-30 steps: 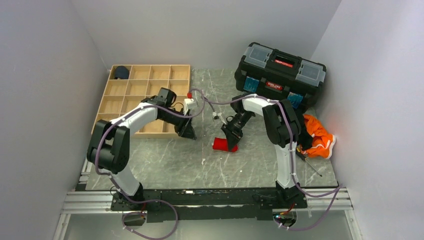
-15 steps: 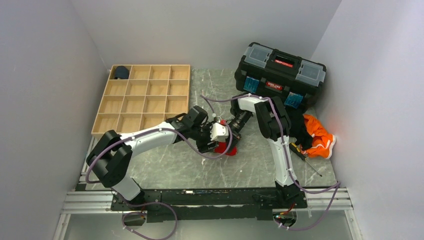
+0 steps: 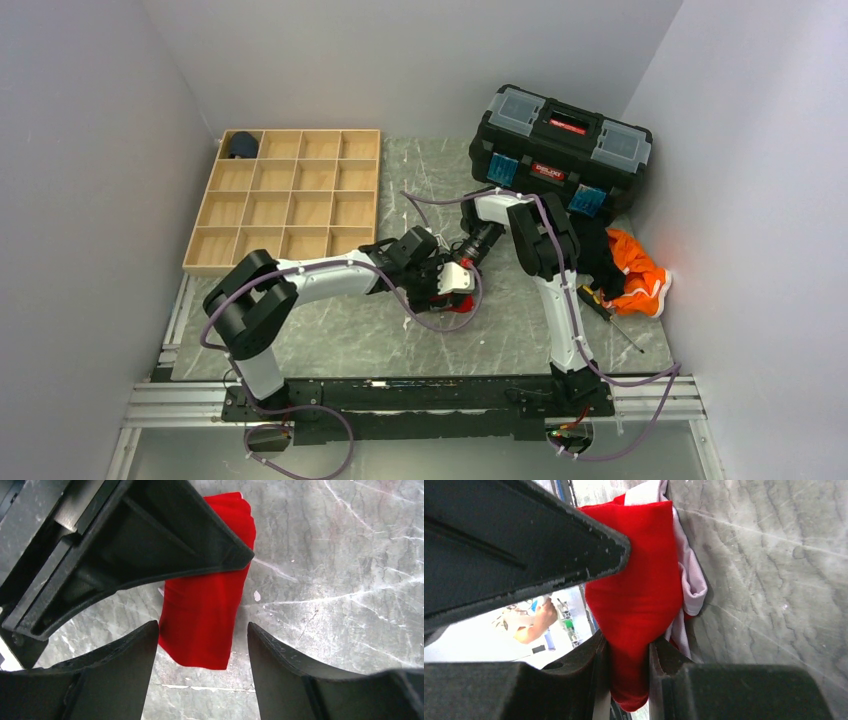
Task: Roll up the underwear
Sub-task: Roll the underwear to the center of the board.
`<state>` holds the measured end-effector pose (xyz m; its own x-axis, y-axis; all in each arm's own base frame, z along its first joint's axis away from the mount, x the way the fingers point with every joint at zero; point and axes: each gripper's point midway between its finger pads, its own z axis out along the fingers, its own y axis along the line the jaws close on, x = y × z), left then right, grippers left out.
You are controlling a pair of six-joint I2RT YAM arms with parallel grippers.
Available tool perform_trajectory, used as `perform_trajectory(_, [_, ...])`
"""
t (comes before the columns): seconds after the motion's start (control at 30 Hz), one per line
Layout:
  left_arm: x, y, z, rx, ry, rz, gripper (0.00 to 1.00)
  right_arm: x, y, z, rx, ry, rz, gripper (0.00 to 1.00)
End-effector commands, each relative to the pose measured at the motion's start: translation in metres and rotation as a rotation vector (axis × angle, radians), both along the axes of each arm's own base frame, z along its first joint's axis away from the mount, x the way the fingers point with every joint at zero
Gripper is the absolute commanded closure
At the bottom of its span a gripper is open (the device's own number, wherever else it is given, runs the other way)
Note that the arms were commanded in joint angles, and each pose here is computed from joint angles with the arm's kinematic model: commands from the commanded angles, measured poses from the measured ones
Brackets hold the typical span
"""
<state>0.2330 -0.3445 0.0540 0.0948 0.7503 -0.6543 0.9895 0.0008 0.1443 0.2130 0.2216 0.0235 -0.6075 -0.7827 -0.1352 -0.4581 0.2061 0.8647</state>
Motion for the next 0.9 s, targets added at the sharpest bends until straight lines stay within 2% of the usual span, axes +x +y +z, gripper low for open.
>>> perform_trajectory(0.0, [0.011, -0.022, 0.018, -0.048, -0.098, -0.027, 0.29, 0.003, -0.009, -0.034, -0.018, -0.057, 0.083, 1.0])
perform_trajectory(0.17, [0.01, -0.028, 0.013, -0.033, -0.124, -0.042, 0.28, -0.001, -0.01, -0.036, -0.017, -0.023, 0.085, 1.0])
perform_trajectory(0.53, [-0.002, -0.036, 0.0, -0.015, -0.089, -0.082, 0.26, -0.005, -0.011, -0.038, -0.002, 0.058, 0.066, 1.0])
perform_trajectory(0.87, [0.0, -0.043, -0.014, 0.01, -0.093, -0.094, 0.26, -0.007, -0.012, -0.041, -0.007, 0.076, 0.058, 1.0])
